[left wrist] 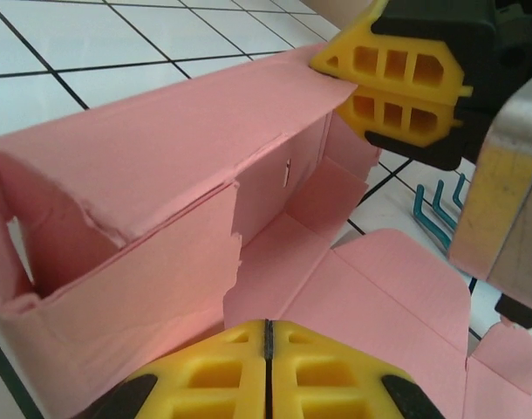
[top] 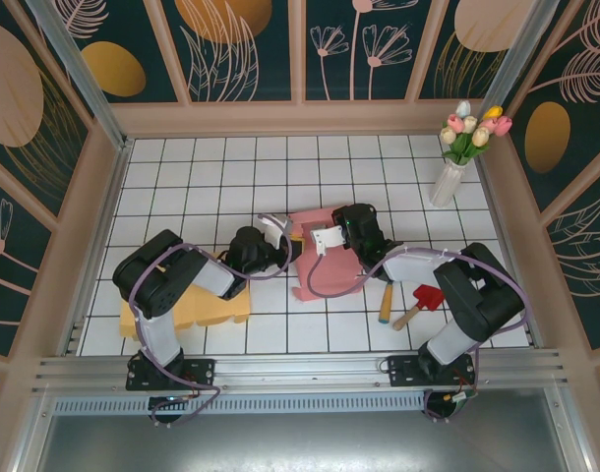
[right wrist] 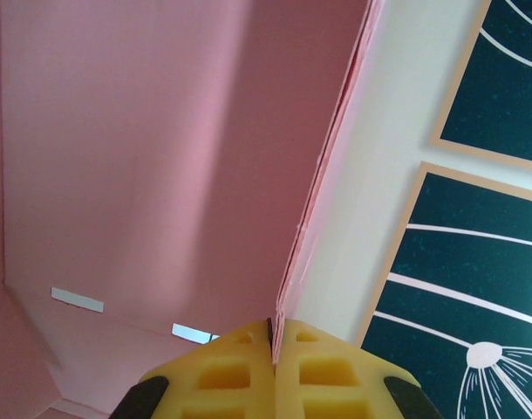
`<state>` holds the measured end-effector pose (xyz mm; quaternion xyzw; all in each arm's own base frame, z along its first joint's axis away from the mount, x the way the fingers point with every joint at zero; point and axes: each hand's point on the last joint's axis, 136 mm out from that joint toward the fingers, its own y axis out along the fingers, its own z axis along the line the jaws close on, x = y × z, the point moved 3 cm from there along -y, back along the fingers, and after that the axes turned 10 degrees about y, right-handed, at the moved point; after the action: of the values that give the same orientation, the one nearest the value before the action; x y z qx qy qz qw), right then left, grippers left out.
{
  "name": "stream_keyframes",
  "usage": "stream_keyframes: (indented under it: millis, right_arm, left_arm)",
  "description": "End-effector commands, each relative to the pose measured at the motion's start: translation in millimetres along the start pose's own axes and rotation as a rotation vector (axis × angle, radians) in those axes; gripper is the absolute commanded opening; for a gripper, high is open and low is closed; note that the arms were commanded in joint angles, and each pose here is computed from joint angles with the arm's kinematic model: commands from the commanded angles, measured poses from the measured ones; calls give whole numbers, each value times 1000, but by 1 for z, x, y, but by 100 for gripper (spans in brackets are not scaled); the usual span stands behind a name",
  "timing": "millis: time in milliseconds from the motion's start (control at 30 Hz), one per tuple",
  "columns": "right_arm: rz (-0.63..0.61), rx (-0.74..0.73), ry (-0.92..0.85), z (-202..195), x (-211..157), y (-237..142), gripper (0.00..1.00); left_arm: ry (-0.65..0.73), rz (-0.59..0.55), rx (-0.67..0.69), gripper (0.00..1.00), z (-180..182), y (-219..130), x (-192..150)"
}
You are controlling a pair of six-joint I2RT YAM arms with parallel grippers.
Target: Fold the paper box
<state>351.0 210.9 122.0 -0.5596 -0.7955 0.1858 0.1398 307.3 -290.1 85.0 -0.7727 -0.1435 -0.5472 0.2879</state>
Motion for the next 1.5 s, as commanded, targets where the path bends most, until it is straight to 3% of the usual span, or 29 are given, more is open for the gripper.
stream_keyframes:
  millis: [0,233,500,667,833,933,1300,1467]
  right_arm:
    - [-16,224,-77,60,4,-2,0]
    - [-17,223,-79,60,6,-2,0]
    - [-17,226,-78,61,6,-3,0]
    - [-14,226,-72,60,5,-3,0]
    - [-11,232,-71,62,4,-2,0]
    - [-8,236,-69,62,4,-3,0]
    - [-10,240,-69,62,4,-4,0]
    - [-7,249,-71,64,4,-3,0]
  left_arm:
    - [-11,-42,29,7,5,6,10]
    - [27,-2,105,0,0,19,3]
    - [23,-14,197,0,12,15,1]
    - [80,-12,78,0,-9,1,2]
    - [130,-6,19,15,-22,-16,3]
    - [149,-27,31,17,-23,-27,11]
    - [75,-57,98,15,11,-60,9]
    - [52,-77,15,13,6,-51,11]
